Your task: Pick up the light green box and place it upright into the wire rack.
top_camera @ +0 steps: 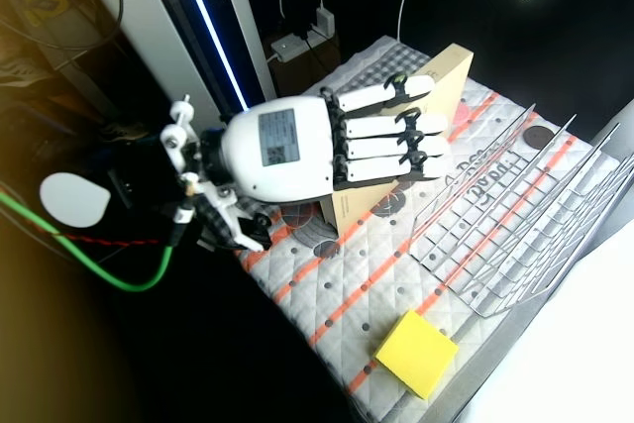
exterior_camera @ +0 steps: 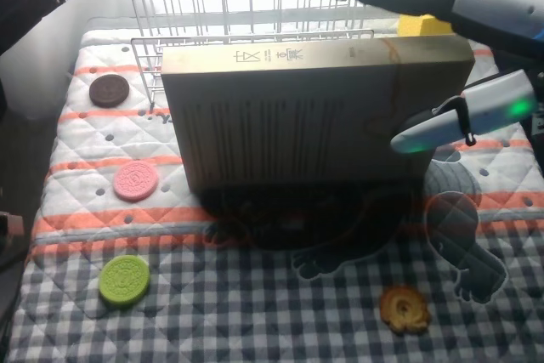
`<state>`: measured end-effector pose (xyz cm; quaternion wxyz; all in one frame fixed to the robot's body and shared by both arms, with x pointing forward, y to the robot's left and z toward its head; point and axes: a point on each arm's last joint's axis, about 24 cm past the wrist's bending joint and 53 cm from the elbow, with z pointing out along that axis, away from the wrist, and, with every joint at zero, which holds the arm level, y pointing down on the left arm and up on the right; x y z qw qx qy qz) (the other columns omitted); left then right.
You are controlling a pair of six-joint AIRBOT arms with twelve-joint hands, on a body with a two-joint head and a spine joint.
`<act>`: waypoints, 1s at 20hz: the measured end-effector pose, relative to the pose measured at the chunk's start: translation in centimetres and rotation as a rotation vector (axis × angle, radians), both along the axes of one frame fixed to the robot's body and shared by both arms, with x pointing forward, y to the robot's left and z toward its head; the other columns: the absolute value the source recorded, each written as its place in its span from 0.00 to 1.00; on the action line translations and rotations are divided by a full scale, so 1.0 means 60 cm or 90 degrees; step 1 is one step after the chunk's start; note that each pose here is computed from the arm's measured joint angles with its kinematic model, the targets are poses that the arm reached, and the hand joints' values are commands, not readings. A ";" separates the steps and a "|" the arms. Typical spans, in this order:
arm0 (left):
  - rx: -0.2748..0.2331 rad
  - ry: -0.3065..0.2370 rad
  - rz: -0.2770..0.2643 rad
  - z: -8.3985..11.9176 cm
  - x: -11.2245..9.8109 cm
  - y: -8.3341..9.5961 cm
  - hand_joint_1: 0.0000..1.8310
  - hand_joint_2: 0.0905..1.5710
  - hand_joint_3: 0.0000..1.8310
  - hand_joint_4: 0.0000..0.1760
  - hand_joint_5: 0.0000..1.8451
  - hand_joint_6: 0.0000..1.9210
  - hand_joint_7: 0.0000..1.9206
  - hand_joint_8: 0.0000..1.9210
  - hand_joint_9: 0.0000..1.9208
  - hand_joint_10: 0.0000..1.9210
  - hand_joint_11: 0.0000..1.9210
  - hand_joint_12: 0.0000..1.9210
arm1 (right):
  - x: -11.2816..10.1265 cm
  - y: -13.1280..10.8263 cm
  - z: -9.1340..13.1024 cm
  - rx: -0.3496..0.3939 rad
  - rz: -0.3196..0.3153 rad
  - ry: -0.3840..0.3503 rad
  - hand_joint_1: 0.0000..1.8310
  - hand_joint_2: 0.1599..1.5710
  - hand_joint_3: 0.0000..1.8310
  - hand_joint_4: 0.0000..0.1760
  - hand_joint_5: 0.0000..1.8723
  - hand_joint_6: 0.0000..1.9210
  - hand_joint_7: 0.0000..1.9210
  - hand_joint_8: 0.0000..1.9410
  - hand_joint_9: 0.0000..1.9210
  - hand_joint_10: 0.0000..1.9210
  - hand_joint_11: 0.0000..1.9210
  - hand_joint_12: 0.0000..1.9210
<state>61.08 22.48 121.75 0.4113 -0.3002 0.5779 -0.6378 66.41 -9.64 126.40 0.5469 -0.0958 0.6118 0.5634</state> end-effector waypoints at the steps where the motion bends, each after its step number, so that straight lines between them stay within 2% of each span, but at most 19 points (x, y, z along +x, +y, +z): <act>1: 0.000 0.000 0.000 0.000 0.000 0.000 0.22 0.75 0.00 0.53 0.29 0.00 0.23 0.00 0.23 0.01 0.05 0.31 | 0.001 0.002 -0.001 0.000 0.000 0.001 0.33 0.52 0.00 0.99 0.00 0.00 0.05 0.00 0.07 0.00 0.00 0.31; 2: -0.001 0.000 0.000 0.001 0.001 -0.001 0.21 0.75 0.00 0.52 0.29 0.00 0.23 0.00 0.23 0.00 0.05 0.32 | 0.004 0.004 -0.005 -0.003 -0.002 0.004 0.33 0.53 0.00 0.95 0.00 0.00 0.05 0.00 0.08 0.00 0.00 0.33; 4: -0.003 -0.003 0.000 0.003 0.001 -0.001 0.22 0.75 0.00 0.55 0.29 0.00 0.22 0.00 0.22 0.00 0.04 0.32 | 0.009 0.009 -0.013 -0.007 -0.004 0.012 0.36 0.56 0.00 0.74 0.01 0.00 0.09 0.00 0.12 0.01 0.01 0.38; 5: -0.002 -0.002 0.000 0.003 0.001 -0.001 0.22 0.75 0.00 0.50 0.29 0.00 0.22 0.00 0.21 0.00 0.04 0.32 | 0.012 0.014 -0.017 -0.006 -0.002 0.019 0.36 0.57 0.00 0.57 0.02 0.00 0.12 0.01 0.15 0.01 0.04 0.40; 6: -0.002 -0.002 0.000 0.003 0.001 -0.001 0.22 0.75 0.00 0.47 0.29 0.00 0.22 0.00 0.22 0.00 0.04 0.32 | 0.013 0.017 -0.020 -0.001 0.001 0.029 0.34 0.57 0.00 0.51 0.05 0.00 0.15 0.01 0.18 0.01 0.07 0.42; 7: -0.002 -0.003 0.000 0.003 0.001 -0.001 0.22 0.75 0.00 0.46 0.30 0.00 0.22 0.00 0.22 0.00 0.04 0.32 | 0.013 0.021 -0.023 0.004 0.004 0.039 0.35 0.58 0.00 0.42 0.09 0.00 0.18 0.01 0.20 0.01 0.08 0.42; 8: -0.002 -0.003 0.000 0.003 0.001 -0.001 0.21 0.75 0.00 0.47 0.30 0.00 0.22 0.00 0.22 0.00 0.04 0.32 | 0.012 0.023 -0.025 0.004 0.007 0.041 0.35 0.60 0.00 0.27 0.12 0.00 0.20 0.00 0.23 0.01 0.14 0.38; 10: -0.003 -0.003 0.000 0.003 0.001 -0.001 0.20 0.75 0.00 0.45 0.30 0.00 0.22 0.00 0.22 0.00 0.05 0.32 | 0.012 0.023 -0.026 0.002 0.007 0.042 0.37 0.63 0.00 0.25 0.15 0.00 0.23 0.00 0.27 0.00 0.22 0.30; 11: -0.002 -0.003 0.000 0.003 0.001 -0.001 0.20 0.75 0.00 0.47 0.30 0.00 0.23 0.00 0.22 0.00 0.05 0.32 | 0.012 0.022 -0.026 0.005 0.007 0.043 0.41 0.65 0.00 0.17 0.17 0.00 0.25 0.00 0.30 0.00 0.23 0.31; 12: -0.003 -0.003 -0.001 0.003 0.000 -0.001 0.20 0.75 0.00 0.46 0.30 0.00 0.23 0.00 0.23 0.00 0.05 0.32 | 0.012 0.022 -0.025 0.006 0.007 0.043 0.42 0.65 0.00 0.17 0.19 0.00 0.27 0.00 0.32 0.00 0.23 0.38; 14: -0.003 -0.003 0.000 0.004 0.001 -0.001 0.21 0.75 0.00 0.43 0.30 0.00 0.23 0.00 0.22 0.00 0.05 0.32 | 0.012 0.022 -0.026 0.006 0.006 0.044 0.43 0.68 0.00 0.13 0.20 0.00 0.29 0.00 0.35 0.01 0.23 0.51; 15: -0.003 -0.003 0.000 0.003 0.000 -0.001 0.23 0.74 0.00 0.36 0.31 0.00 0.22 0.00 0.22 0.00 0.04 0.31 | 0.013 0.021 -0.026 0.008 0.005 0.046 0.48 0.69 0.00 0.00 0.21 0.00 0.31 0.00 0.36 0.01 0.25 0.53; 16: -0.003 -0.003 0.000 0.003 0.000 -0.001 0.23 0.74 0.00 0.32 0.31 0.01 0.23 0.00 0.22 0.00 0.04 0.31 | 0.013 0.019 -0.028 0.014 0.004 0.051 0.49 0.70 0.00 0.00 0.22 0.00 0.31 0.00 0.35 0.00 0.24 0.56; 17: -0.004 -0.004 0.000 0.004 0.000 -0.001 0.20 0.75 0.00 0.35 0.31 0.00 0.23 0.00 0.22 0.00 0.04 0.31 | 0.013 0.017 -0.029 0.017 0.003 0.054 0.47 0.68 0.00 0.00 0.23 0.00 0.32 0.00 0.36 0.00 0.23 0.59; 18: -0.003 -0.004 0.000 0.004 0.000 -0.001 0.20 0.75 0.00 0.33 0.31 0.00 0.23 0.00 0.22 0.00 0.04 0.31 | 0.016 0.013 -0.032 0.022 -0.001 0.061 0.47 0.67 0.00 0.00 0.24 0.00 0.32 0.00 0.36 0.00 0.23 0.60; 19: -0.003 -0.005 -0.002 0.005 0.000 -0.002 0.21 0.75 0.00 0.25 0.32 0.00 0.23 0.00 0.22 0.00 0.05 0.31 | 0.017 0.011 -0.032 0.026 -0.002 0.062 0.47 0.67 0.00 0.04 0.25 0.00 0.33 0.00 0.37 0.01 0.26 0.59; 20: -0.003 -0.005 -0.001 0.004 0.000 -0.002 0.21 0.75 0.00 0.25 0.32 0.00 0.23 0.00 0.22 0.00 0.05 0.31 | 0.018 0.009 -0.031 0.028 -0.004 0.063 0.47 0.67 0.00 0.04 0.25 0.00 0.34 0.00 0.41 0.02 0.29 0.61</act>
